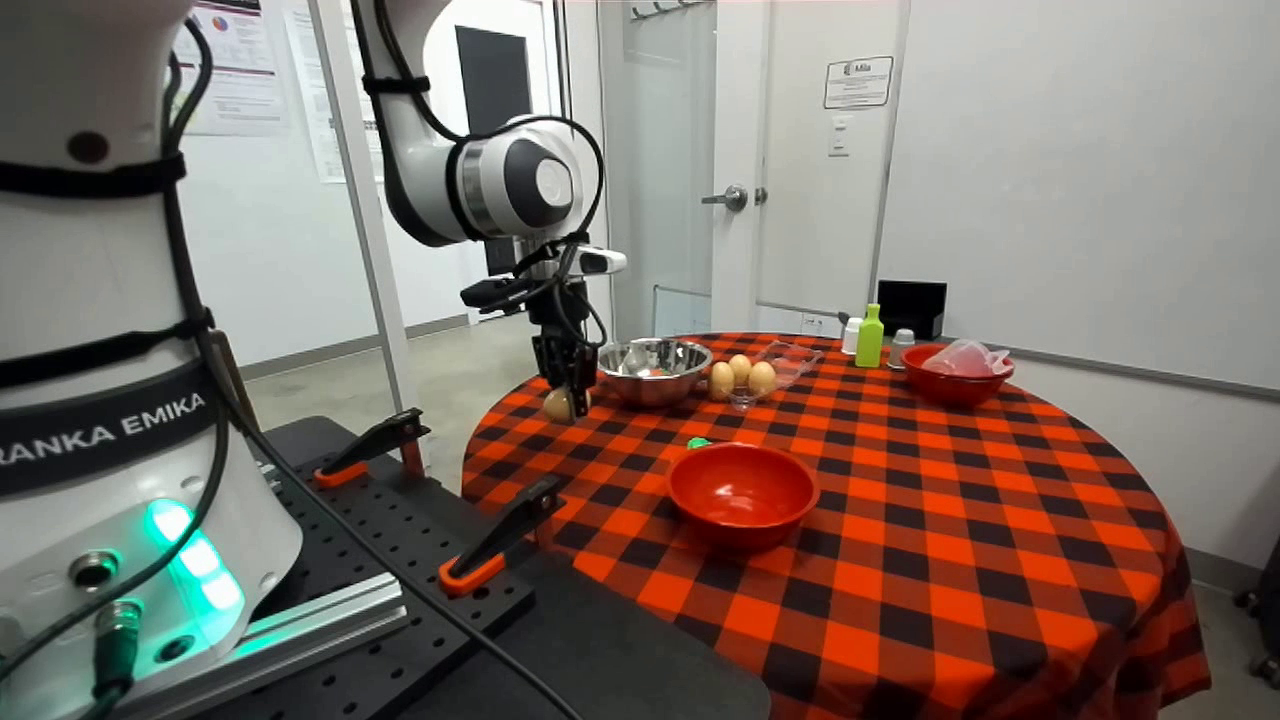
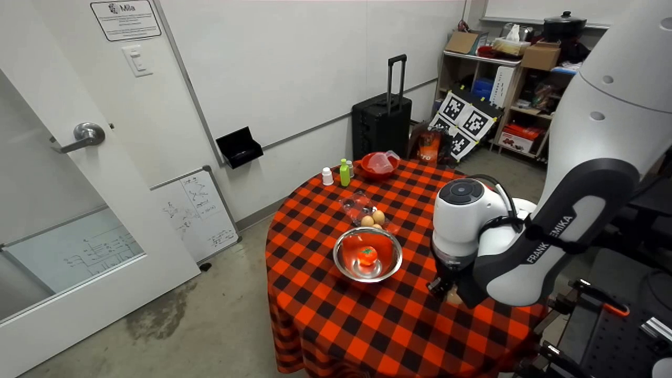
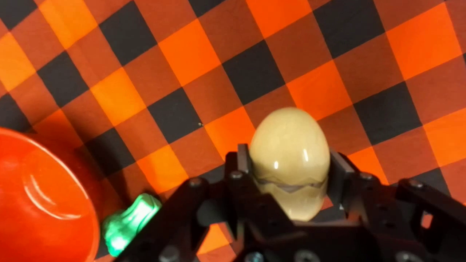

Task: Move the egg from the bowl to the table

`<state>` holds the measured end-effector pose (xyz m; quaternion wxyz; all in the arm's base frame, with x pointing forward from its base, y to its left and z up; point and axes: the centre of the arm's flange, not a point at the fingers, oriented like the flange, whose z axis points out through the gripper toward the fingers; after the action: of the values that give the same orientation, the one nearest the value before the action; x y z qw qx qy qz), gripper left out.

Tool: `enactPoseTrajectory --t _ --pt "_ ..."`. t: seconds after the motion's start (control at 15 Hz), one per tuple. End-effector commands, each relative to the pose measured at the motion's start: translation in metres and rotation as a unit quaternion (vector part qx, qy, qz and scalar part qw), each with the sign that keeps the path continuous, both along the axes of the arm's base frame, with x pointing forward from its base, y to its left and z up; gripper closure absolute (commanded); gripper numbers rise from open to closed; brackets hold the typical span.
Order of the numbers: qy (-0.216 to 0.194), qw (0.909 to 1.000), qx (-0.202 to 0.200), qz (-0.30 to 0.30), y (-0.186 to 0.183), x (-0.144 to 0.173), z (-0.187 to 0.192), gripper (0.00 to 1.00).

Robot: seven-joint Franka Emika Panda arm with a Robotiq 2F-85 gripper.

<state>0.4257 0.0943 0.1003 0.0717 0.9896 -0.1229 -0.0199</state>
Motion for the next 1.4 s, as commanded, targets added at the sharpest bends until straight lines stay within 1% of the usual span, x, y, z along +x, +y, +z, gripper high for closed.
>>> enactPoseTrajectory --t 0.0,0.2,0.47,0.73,1.13,1.2,1.33 --pt "-0.006 0.9998 -0.008 -0.017 0.005 0.008 -0.020 0.77" --pt "0.004 0.9996 -0.006 -0.028 0.003 0.009 -0.032 0.77" --pt "0.012 0.9982 0.003 -0.059 -0.002 0.015 -0.046 0.77" --pt "0.012 0.9957 0.016 -0.090 -0.005 0.026 -0.057 0.77" --pt "0.013 0.9923 0.023 -0.121 -0.014 0.036 -0.069 0.77" --pt "0.014 0.9919 0.023 -0.124 -0.016 0.036 -0.070 0.36" --pt "0.015 0.9910 0.024 -0.131 -0.020 0.036 -0.071 0.19"
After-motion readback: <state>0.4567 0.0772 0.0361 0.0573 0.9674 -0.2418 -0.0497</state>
